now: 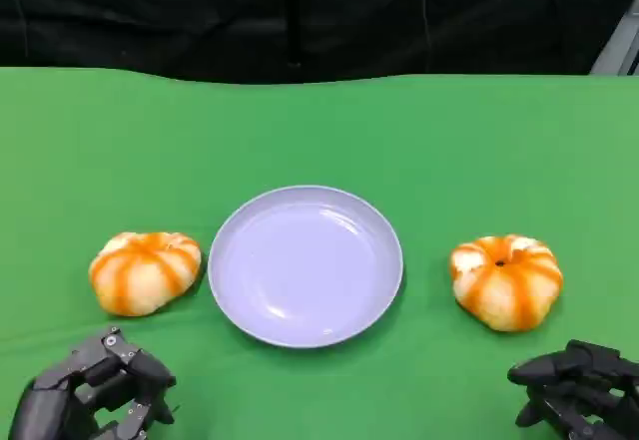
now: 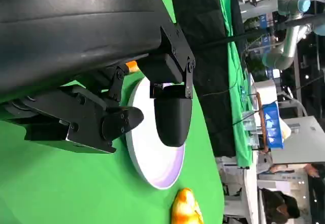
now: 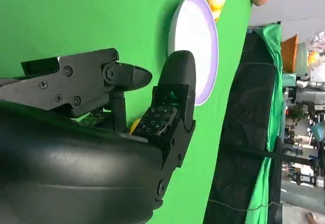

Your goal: Grasp the bread from the table and place it into the plate.

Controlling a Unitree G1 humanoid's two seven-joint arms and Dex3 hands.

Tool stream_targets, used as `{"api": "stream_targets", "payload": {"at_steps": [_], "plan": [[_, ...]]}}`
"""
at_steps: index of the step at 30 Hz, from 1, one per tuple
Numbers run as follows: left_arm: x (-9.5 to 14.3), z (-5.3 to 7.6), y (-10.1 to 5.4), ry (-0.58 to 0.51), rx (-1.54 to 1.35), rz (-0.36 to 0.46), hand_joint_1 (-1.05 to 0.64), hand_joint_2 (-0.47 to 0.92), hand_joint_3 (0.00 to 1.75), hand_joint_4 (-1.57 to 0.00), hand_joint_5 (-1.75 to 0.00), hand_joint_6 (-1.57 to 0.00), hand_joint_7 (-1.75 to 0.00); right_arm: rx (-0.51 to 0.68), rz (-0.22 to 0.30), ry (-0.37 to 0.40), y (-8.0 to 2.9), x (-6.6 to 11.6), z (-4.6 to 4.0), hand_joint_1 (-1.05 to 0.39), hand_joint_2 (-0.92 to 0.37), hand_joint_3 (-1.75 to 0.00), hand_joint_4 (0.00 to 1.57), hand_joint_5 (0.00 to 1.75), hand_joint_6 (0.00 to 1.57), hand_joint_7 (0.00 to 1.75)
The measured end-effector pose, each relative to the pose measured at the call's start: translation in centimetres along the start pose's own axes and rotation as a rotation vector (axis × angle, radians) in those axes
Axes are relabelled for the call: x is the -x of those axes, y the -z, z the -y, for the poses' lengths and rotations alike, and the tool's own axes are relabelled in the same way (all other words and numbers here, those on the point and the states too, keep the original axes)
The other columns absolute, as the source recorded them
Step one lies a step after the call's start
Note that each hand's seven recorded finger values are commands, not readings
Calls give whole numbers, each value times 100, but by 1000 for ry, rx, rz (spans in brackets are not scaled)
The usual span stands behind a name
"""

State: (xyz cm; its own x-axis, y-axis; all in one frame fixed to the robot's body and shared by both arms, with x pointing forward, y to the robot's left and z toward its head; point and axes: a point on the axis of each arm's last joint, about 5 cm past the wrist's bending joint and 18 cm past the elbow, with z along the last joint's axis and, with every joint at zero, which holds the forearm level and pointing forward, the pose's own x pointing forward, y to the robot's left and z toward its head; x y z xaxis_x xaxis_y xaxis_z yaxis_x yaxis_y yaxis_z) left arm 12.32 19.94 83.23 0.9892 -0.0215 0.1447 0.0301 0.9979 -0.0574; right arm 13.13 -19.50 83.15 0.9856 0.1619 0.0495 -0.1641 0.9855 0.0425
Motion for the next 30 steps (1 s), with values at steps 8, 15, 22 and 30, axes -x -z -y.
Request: {"api": "stream_targets", "payload": {"at_steps": [8, 15, 22, 30], "plan": [[11, -21, 8, 4, 46, 16, -5, 92, 21, -68, -86, -86, -31, -4, -1, -3, 11, 14, 18, 1, -92, -40, 73, 134, 97, 58], [1, -62, 18, 23, 61, 20, -29, 92, 16, -73, -24, -72, -1, -1, -3, 0, 12, 16, 23, 1, -92, -39, 72, 134, 96, 58], [-48, -128, -36, 28, 15, 88, -43, 92, 16, -69, -9, -57, 0, -3, -3, -6, 13, 15, 24, 2, -92, -40, 71, 134, 96, 58], [-73, -155, -52, 45, -97, 126, -58, 92, 18, -62, -3, -46, 0, -3, -3, -6, 13, 17, 32, 1, -92, -39, 72, 135, 95, 58]]}}
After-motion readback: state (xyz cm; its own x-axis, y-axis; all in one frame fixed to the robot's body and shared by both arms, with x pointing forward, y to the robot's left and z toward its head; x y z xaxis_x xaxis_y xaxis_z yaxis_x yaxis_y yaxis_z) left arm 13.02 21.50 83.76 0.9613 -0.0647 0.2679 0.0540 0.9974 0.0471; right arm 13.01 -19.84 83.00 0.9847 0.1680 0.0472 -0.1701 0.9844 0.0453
